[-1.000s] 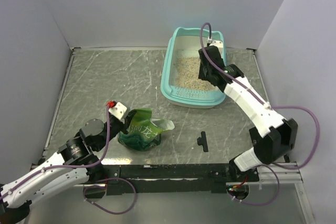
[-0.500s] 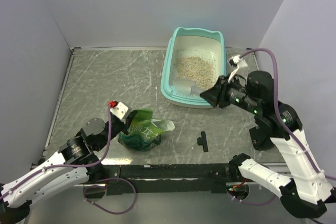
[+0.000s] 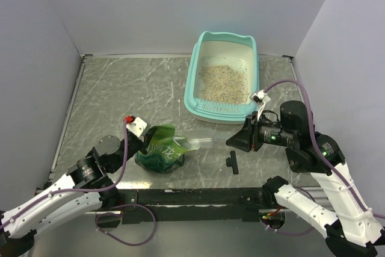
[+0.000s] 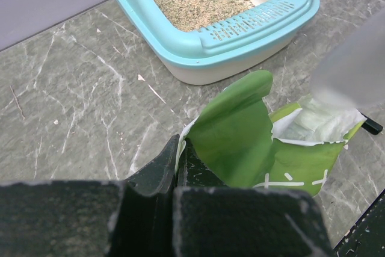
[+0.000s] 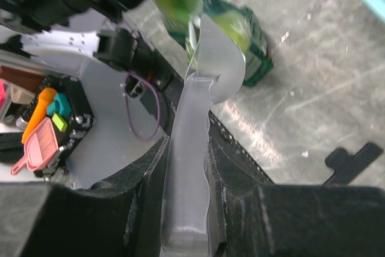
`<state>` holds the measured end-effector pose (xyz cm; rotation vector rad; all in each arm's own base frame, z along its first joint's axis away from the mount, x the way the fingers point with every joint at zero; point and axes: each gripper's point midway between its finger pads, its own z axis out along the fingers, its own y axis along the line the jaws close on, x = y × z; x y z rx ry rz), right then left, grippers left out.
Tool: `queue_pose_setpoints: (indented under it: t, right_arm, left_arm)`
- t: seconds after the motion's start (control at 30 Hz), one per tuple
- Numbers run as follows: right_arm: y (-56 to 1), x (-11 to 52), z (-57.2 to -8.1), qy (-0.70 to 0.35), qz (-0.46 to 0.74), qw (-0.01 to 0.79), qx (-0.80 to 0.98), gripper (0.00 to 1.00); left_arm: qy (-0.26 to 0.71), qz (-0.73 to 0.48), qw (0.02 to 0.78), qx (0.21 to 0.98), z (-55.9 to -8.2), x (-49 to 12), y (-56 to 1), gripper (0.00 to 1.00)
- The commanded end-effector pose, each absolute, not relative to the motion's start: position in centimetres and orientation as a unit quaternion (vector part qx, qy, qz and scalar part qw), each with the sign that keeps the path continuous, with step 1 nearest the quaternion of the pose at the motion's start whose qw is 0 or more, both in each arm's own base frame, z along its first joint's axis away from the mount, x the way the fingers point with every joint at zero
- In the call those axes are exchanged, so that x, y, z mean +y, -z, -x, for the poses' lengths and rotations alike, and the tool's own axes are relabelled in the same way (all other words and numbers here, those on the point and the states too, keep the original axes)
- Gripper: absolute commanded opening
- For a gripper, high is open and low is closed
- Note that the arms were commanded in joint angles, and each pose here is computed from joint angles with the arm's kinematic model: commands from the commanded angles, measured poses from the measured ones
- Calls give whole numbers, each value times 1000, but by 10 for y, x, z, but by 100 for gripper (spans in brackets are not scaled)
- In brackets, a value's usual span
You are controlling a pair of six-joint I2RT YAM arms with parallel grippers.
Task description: Fill the litter box with clean litter
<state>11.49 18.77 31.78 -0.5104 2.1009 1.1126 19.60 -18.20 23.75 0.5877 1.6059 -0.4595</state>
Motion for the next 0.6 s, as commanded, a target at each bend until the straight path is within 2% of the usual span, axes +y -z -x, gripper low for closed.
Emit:
queue_pose_setpoints:
  t: [0.0,0.57]
  right_arm:
    - [-307,188,-106,-439,199,334,810,0]
    - [-274,218,-117,-460,200,284,817,0]
  left_arm:
    - [211,-241,650,689,-197,-181,-258,1]
    - [223,-249,645,687,-195,-186,-257,1]
